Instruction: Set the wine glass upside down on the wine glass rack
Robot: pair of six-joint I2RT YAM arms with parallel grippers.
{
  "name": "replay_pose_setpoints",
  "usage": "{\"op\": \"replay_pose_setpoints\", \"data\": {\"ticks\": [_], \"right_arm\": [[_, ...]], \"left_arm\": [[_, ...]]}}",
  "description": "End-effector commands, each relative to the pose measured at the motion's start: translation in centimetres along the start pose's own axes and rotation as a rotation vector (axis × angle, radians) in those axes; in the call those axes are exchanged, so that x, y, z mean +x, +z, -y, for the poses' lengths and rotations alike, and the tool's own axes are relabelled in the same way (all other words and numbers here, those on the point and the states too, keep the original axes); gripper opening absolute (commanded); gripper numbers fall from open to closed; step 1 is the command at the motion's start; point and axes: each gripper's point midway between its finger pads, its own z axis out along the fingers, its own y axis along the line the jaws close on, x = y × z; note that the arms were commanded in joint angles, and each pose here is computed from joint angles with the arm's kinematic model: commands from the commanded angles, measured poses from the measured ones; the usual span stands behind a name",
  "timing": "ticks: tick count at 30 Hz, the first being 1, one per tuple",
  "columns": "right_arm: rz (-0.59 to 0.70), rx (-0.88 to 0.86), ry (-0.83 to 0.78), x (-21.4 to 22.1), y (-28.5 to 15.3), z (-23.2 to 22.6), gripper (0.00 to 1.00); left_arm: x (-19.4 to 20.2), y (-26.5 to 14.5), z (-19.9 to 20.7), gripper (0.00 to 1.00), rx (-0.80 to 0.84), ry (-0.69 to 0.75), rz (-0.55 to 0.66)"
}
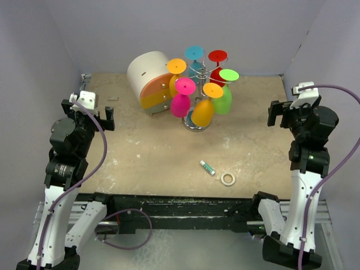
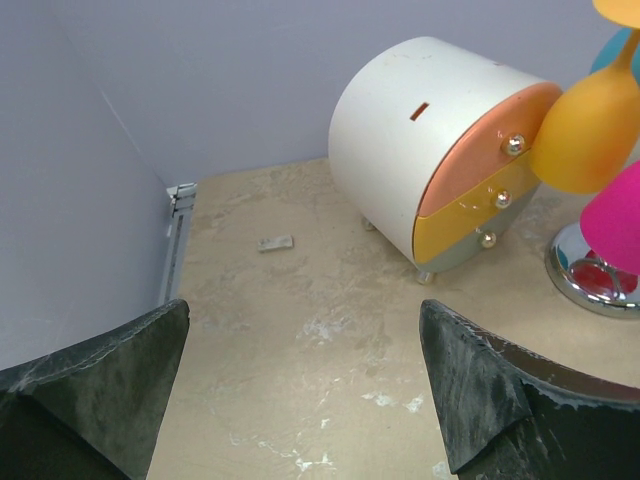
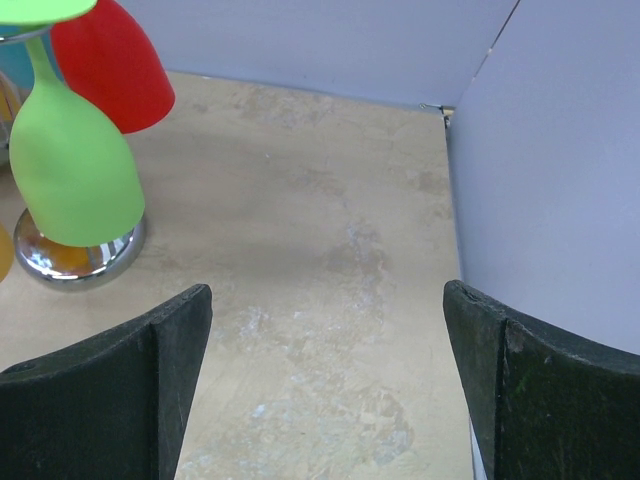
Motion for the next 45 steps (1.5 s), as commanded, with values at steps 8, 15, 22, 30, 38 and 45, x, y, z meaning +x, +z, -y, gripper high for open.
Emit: {"op": "replay_pose_setpoints", "data": {"ticks": [8,15,22,30,38,45], "right_arm": [[0.097,0.014,-0.056,-1.3,-1.8,-0.2,1.00],[0.071,-0.003,-0.070,-1.4,-2.2,-0.4,1.00],[0.053,-0.008,-0.083,-1.0,-2.6,-0.5,1.00],[0.047,0.017,-0.083,-0.9,-3.2,-0.1,1.00],[0.040,0.009,-0.069,-0.7,-3.2,-0.2,1.00],[0.031,0.010,-0.068,-0.2,-2.9,-0.2,1.00]], "left_arm": [[-2.0,-1.1,-1.3,0.99,-0.023,0.000,0.037],[-0.3,-0.9,-1.4,0.99,-0.030,0.010,0.016],[-0.5,-1.6,-1.6,0.99,-0.034,-0.006,0.016],[-0.6,-1.7,-1.6,0.99,-0.037,-0.016,0.008],[-0.5,-1.8,-2.1,0.99,-0.062,-0.017,0.005],[-0.3,-1.5,-1.7,0.99,-0.045,-0.021,-0.003]]}}
